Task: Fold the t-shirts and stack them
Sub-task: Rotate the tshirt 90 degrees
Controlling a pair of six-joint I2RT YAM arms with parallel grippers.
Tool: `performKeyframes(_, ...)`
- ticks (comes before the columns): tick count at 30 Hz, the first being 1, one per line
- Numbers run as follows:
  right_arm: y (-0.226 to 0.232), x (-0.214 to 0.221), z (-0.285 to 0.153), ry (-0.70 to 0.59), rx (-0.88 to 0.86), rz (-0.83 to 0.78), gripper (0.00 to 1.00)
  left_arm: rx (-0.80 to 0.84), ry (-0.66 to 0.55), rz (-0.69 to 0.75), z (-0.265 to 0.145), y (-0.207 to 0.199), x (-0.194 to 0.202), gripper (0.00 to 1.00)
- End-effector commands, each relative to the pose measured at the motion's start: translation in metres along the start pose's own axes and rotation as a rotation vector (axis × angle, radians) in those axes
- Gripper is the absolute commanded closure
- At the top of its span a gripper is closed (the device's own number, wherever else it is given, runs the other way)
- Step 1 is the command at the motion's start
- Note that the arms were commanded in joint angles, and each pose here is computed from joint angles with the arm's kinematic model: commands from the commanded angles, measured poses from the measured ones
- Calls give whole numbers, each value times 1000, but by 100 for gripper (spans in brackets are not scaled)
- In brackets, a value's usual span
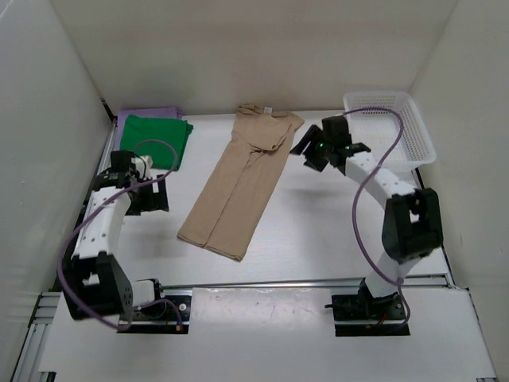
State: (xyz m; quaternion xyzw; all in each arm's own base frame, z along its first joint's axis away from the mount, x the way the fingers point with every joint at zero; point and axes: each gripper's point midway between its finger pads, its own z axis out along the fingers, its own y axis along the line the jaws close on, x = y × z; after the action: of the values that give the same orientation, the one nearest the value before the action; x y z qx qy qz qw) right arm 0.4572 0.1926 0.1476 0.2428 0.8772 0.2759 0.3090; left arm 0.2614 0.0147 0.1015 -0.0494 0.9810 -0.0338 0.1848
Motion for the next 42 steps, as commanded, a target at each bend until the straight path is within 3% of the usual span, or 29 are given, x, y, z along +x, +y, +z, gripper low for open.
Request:
performKeyframes(1, -21, 85, -35, 154, 12, -246, 31, -35, -251, -10, -59, 7, -33, 0)
performKeyframes(5, -29, 165, -56, 282, 32, -417, 32, -59, -372, -21, -92, 12, -36, 0)
performKeyframes(8, -47, 229, -74, 391, 41, -301, 35, -95, -449, -36, -113, 19, -38, 0)
performKeyframes(9, -24, 244, -80, 381, -46, -179, 38, -88, -466, -43, -118, 19, -37, 0)
performKeyframes(11, -41, 286, -88, 423, -38, -82, 38, -74, -501, -43, -128, 17, -34, 0)
performKeyframes(13, -28, 300, -90, 402, -59, 62, 38, -66, -522, -39, -135, 14, -31, 0)
performKeyframes(17, -12, 343, -92, 395, -75, 16, 38, -25, -542, -25, -140, 4, -16, 0)
performKeyframes(23, -17, 370, -74, 401, 30, 108, 38, -16, -571, -18, -146, 0, -3, 0)
performKeyframes(27, -29, 377, -65, 391, 103, 115, 45, -16, -579, -17, -151, -1, 2, 0)
performKeyframes(35, -43, 388, -60, 421, 168, 128, 89, -10, -556, -18, -157, -4, 12, 0)
performKeyframes(38, -61, 388, -80, 436, 166, 86, 96, 89, -490, -4, -155, -21, 22, 0)
performKeyframes(42, -89, 374, -110, 452, 120, -28, 97, 157, -350, -21, -145, -31, 28, 0)
